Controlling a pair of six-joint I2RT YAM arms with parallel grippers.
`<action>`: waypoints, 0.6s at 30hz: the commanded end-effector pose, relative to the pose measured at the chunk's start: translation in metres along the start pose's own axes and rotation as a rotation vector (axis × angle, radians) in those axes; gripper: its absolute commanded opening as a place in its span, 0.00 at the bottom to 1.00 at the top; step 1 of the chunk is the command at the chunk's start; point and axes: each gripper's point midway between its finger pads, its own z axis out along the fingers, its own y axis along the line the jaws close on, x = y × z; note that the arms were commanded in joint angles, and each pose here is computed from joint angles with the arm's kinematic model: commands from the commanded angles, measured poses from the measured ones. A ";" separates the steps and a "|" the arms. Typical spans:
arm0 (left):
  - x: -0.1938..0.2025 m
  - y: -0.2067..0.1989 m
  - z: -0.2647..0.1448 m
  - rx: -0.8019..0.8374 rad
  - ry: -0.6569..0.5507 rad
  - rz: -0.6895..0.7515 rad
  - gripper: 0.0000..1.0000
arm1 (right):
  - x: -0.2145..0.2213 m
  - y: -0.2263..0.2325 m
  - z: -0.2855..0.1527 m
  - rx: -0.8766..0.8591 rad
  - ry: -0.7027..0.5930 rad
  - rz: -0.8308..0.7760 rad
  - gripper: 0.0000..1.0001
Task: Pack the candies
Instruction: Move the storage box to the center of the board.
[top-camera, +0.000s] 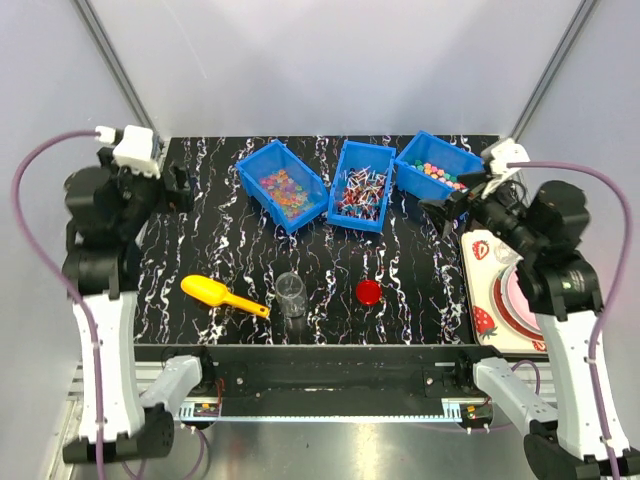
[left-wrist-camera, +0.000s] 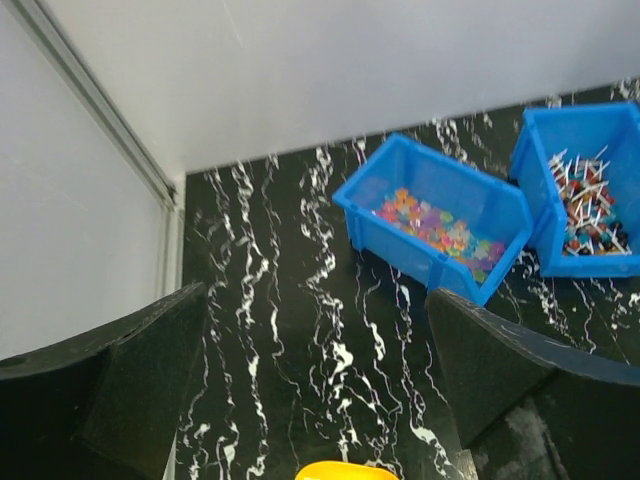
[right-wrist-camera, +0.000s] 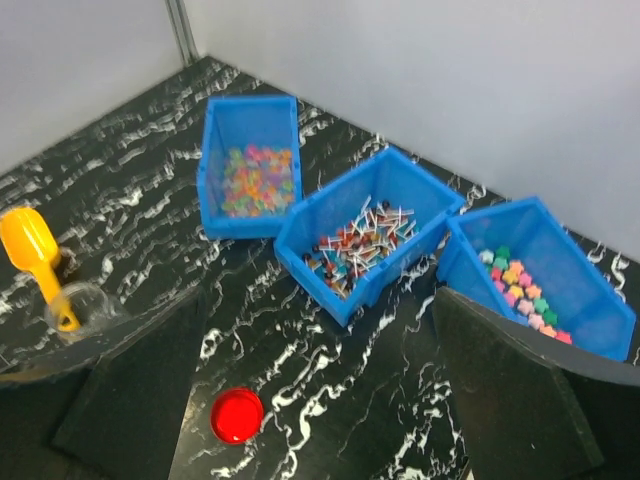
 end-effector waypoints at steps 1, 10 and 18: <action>0.017 0.006 0.042 -0.005 0.113 -0.042 0.99 | 0.018 -0.009 0.013 0.009 0.011 -0.068 1.00; 0.084 -0.013 0.144 -0.099 0.394 -0.032 0.99 | 0.058 -0.018 0.035 0.010 0.064 -0.050 1.00; 0.143 -0.030 0.224 -0.090 0.585 -0.149 0.99 | 0.079 -0.019 0.043 -0.006 0.101 -0.033 1.00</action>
